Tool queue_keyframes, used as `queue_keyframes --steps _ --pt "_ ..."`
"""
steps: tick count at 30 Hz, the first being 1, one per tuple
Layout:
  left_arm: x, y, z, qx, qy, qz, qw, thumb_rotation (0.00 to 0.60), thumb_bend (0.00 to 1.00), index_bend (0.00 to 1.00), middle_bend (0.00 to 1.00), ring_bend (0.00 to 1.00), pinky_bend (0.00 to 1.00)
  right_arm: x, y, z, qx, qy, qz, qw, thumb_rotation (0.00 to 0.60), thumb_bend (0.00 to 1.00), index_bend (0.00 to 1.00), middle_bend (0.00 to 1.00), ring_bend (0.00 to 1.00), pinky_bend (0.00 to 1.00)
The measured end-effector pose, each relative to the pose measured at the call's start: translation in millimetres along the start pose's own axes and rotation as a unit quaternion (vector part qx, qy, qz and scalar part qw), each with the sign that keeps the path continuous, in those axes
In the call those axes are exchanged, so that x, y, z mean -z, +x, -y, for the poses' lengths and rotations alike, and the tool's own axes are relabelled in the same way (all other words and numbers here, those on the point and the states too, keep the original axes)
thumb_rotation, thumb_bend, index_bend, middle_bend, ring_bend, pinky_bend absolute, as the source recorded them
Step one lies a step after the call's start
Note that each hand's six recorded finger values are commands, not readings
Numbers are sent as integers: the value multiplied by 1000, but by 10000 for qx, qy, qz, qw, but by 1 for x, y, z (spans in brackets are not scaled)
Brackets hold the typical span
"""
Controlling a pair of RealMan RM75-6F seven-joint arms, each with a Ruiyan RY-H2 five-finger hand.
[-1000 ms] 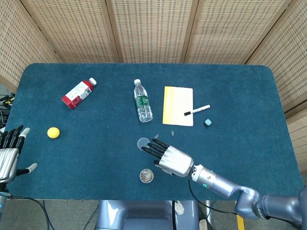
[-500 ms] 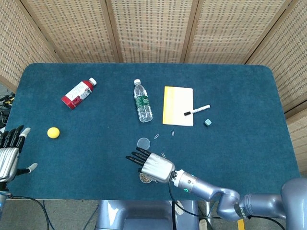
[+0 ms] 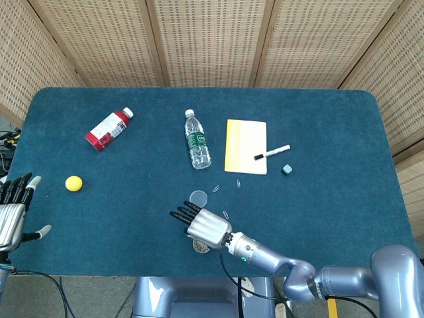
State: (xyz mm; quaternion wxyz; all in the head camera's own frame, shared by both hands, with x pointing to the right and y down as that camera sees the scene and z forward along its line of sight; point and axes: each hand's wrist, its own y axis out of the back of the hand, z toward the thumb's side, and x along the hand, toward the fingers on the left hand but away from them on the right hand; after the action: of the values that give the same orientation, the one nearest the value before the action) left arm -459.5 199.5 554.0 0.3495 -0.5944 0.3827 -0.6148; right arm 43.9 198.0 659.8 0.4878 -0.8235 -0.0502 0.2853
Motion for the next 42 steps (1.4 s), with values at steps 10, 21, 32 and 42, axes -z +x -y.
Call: queue_keyframes --steps 10,21,32,42 --pt "0 0 -1 -1 -11 6 10000 600 0 0 0 0 0 -18 -11 1 44 -48 -64 10000 600 382 668 0 0 0" --pt "1 1 -2 4 -53 1 10000 600 0 0 0 0 0 -18 -17 12 -126 126 41 9998 600 382 668 0 0 0" --pt "1 0 -2 -4 -64 8 10000 600 0 0 0 0 0 -15 -15 17 -185 170 102 9996 600 238 606 0 0 0" --pt "2 0 -3 -14 -70 -1 10000 600 0 0 0 0 0 -13 -13 13 -133 121 153 9997 600 204 547 0 0 0"
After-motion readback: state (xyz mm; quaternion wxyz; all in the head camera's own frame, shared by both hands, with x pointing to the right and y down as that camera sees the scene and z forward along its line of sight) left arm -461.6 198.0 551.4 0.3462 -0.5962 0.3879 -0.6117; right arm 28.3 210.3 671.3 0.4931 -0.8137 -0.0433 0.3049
